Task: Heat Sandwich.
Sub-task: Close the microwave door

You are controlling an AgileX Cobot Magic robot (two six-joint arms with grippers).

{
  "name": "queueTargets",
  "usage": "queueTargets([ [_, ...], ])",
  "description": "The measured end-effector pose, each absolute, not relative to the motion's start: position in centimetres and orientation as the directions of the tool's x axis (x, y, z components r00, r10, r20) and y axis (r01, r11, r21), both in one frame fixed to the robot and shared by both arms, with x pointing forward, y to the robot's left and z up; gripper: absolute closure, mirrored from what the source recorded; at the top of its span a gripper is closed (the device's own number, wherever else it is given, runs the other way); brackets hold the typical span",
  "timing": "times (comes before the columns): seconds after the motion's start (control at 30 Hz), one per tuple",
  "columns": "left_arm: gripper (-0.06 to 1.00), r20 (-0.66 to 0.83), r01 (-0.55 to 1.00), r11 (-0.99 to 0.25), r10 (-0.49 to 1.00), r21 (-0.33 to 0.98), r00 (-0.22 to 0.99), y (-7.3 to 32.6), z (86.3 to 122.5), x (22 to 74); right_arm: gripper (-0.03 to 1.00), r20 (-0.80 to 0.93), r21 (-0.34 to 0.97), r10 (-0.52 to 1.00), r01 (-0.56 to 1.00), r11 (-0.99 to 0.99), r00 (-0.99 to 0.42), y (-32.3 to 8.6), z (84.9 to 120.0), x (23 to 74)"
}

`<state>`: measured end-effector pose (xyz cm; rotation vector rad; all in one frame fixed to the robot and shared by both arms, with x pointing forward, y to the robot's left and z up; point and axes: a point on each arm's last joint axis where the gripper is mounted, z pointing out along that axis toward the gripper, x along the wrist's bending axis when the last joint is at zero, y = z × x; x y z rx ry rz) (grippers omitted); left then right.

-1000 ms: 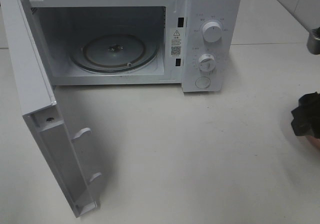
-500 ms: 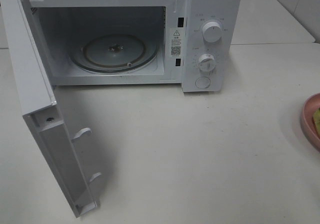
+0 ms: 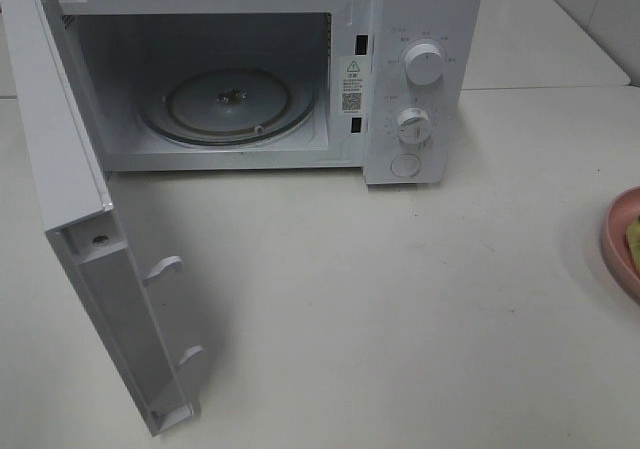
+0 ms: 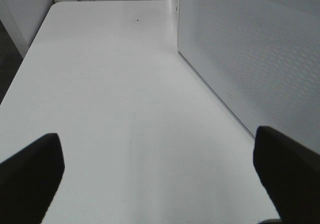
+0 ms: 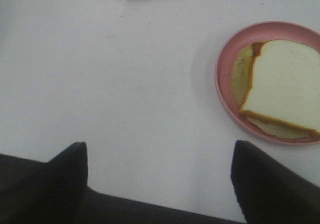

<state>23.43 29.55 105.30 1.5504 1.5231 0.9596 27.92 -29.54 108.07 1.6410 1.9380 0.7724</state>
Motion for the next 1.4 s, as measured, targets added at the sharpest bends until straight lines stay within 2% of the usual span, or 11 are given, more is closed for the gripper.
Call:
queueTargets([
  [0.17,-0.03,0.009,0.440,-0.014,1.000,0.898,0.012,29.6,105.3,23.4,0.20,0.000,0.729,0.997,0.683,0.054,-0.080,-30.2,107.5,26.7],
  [0.37,-0.03,0.009,0.440,-0.014,1.000,0.898,0.012,29.6,105.3,23.4,0.20,0.001,0.760,1.000,0.650,0.008,-0.014,-30.6,105.1,25.5],
  [0.73,-0.03,0.009,0.440,-0.014,1.000,0.898,0.012,29.6,105.3,23.4,0.20,0.015,0.853,0.998,0.520,-0.043,0.059,-30.9,104.9,23.0],
  [1.4,-0.03,0.009,0.440,-0.014,1.000,0.898,0.012,29.6,105.3,23.4,0.20,-0.002,0.854,0.999,0.520,-0.021,0.043,-30.8,104.7,22.9],
])
